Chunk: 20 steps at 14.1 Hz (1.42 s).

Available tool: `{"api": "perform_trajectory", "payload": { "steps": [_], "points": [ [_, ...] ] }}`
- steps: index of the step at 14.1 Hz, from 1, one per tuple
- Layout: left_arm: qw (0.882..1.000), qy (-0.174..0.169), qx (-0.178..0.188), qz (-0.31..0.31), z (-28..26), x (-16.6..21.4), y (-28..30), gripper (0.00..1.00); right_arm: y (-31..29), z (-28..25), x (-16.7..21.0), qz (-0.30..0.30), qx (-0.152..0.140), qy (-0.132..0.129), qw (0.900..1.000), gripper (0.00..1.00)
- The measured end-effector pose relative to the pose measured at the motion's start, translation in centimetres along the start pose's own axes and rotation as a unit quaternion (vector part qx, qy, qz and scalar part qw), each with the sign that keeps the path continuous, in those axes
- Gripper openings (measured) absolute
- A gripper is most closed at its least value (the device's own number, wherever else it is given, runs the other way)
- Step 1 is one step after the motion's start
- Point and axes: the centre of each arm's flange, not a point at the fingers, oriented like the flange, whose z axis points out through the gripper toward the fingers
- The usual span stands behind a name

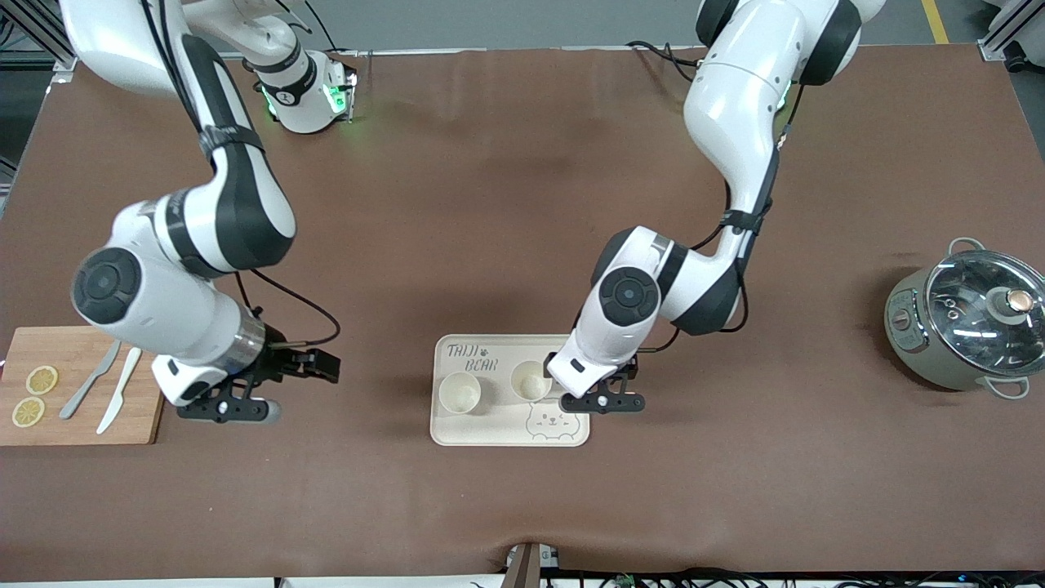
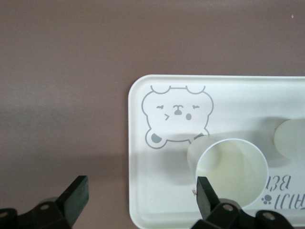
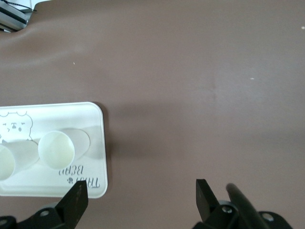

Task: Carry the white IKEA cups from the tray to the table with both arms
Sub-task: 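Lower the left gripper and the right gripper over the two cups, then close the left gripper and the right gripper on the cup rims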

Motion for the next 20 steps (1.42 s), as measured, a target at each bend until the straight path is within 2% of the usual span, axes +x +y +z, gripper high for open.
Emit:
{"api": "perform_trajectory", "payload": {
  "steps": [4, 9, 13, 19, 20],
  "points": [
    [1.0, 0.021, 0.004, -0.005, 2.4, -0.8, 1.8, 1.0, -1.1, 5.0, 1.7, 0.028, 0.028, -0.008, 0.999, 1.0],
    [0.999, 0.045, -0.001, -0.002, 3.3, -0.8, 2.7, 1.0, -3.1, 10.4, 2.1, 0.04, 0.044, 0.011, 0.998, 1.0],
    [0.998, 0.068, -0.004, -0.01, 4.1, -1.7, 4.2, 1.0, -8.0, 14.4, 0.1, 0.038, 0.047, 0.011, 0.998, 1.0],
    [0.997, 0.078, -0.01, -0.01, 4.4, -2.1, 5.1, 1.0, -11.2, 16.7, -1.7, 0.023, 0.043, 0.01, 0.999, 1.0],
    [0.997, 0.078, -0.011, -0.017, 4.4, -2.3, 5.4, 0.93, -11.7, 17.2, -2.0, 0.02, 0.04, 0.011, 0.999, 1.0]
  ]
}}
